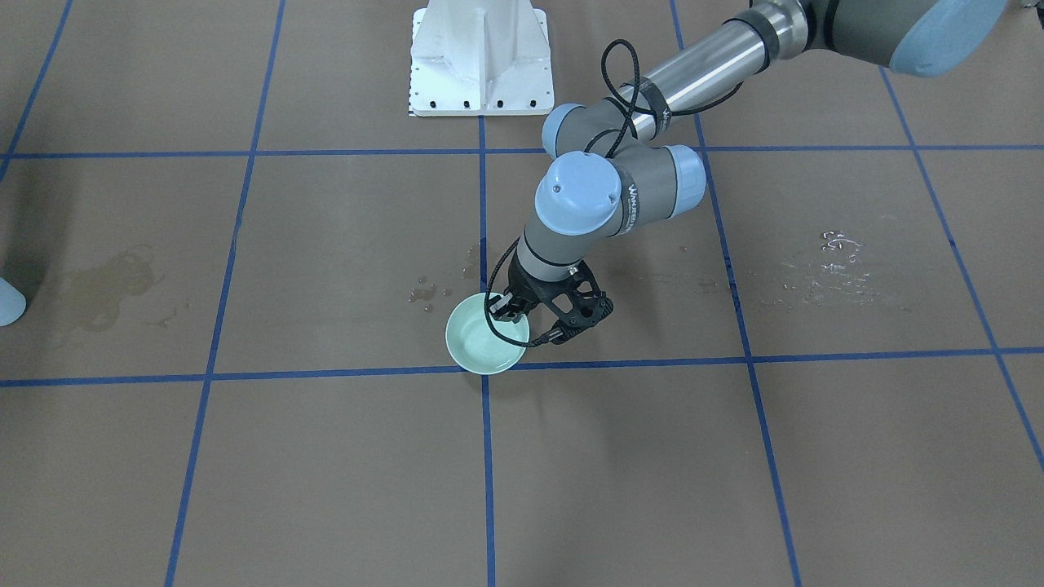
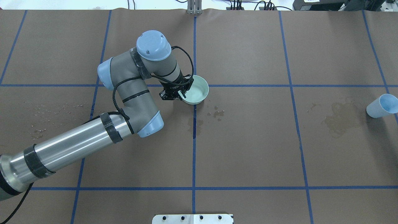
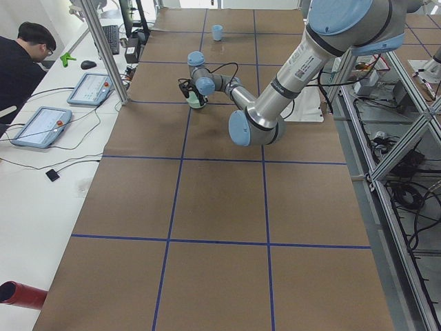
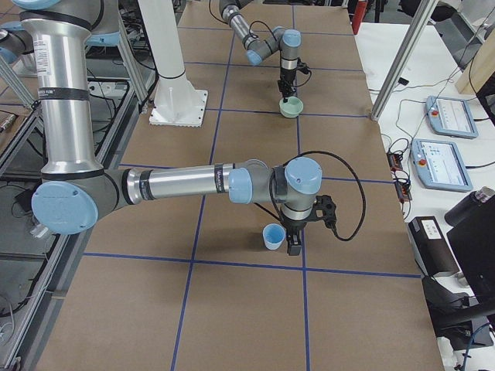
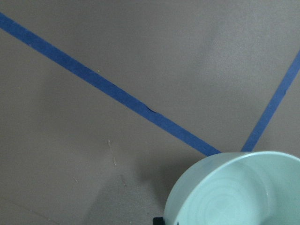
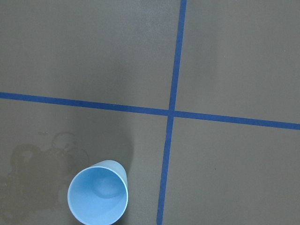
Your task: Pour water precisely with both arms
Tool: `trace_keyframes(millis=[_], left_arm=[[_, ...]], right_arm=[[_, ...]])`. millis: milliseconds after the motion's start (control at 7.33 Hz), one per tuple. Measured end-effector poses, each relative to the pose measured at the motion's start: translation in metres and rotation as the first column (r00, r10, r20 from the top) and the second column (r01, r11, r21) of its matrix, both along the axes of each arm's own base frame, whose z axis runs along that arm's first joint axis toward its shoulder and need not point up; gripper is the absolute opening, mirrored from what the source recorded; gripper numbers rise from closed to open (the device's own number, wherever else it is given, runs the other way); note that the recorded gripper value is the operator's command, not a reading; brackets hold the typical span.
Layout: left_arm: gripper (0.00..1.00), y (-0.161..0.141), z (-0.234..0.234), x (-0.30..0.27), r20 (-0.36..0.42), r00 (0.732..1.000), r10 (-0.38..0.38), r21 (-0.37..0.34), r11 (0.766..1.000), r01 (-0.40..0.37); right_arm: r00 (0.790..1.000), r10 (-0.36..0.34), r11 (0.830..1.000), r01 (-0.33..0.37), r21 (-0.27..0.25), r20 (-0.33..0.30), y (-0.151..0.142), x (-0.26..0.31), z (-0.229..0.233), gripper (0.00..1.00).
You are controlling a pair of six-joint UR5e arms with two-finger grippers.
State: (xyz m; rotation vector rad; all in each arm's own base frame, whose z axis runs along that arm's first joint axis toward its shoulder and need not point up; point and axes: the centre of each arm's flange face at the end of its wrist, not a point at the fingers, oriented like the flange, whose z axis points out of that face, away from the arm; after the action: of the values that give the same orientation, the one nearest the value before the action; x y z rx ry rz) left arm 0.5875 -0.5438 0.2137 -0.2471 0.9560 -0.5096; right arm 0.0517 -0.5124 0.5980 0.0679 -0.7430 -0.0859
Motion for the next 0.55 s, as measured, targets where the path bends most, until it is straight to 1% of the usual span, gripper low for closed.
trace_keyframes(millis=[273, 409, 545], left_arm=[[1.00, 0.003, -0.011, -0.006, -0.017, 1.000, -0.002, 0.016, 1.000, 0.002], [1.00, -0.003, -0.029, -0.026, -0.035, 0.999, -0.022, 0.029, 0.999, 0.023], [1.00, -0.012, -0.052, -0.060, -0.039, 0.998, -0.055, 0.030, 0.998, 0.057]], right_arm=[[1.000, 0.005, 1.000, -0.005, 0.018, -0.006, 0.001, 0.003, -0.008, 0.99], [1.000, 0.010, 0.999, -0.009, 0.036, -0.024, 0.003, 0.005, -0.016, 0.99], [0.998, 0.019, 0.998, -0.015, 0.067, -0.055, -0.003, 0.008, -0.030, 0.99]])
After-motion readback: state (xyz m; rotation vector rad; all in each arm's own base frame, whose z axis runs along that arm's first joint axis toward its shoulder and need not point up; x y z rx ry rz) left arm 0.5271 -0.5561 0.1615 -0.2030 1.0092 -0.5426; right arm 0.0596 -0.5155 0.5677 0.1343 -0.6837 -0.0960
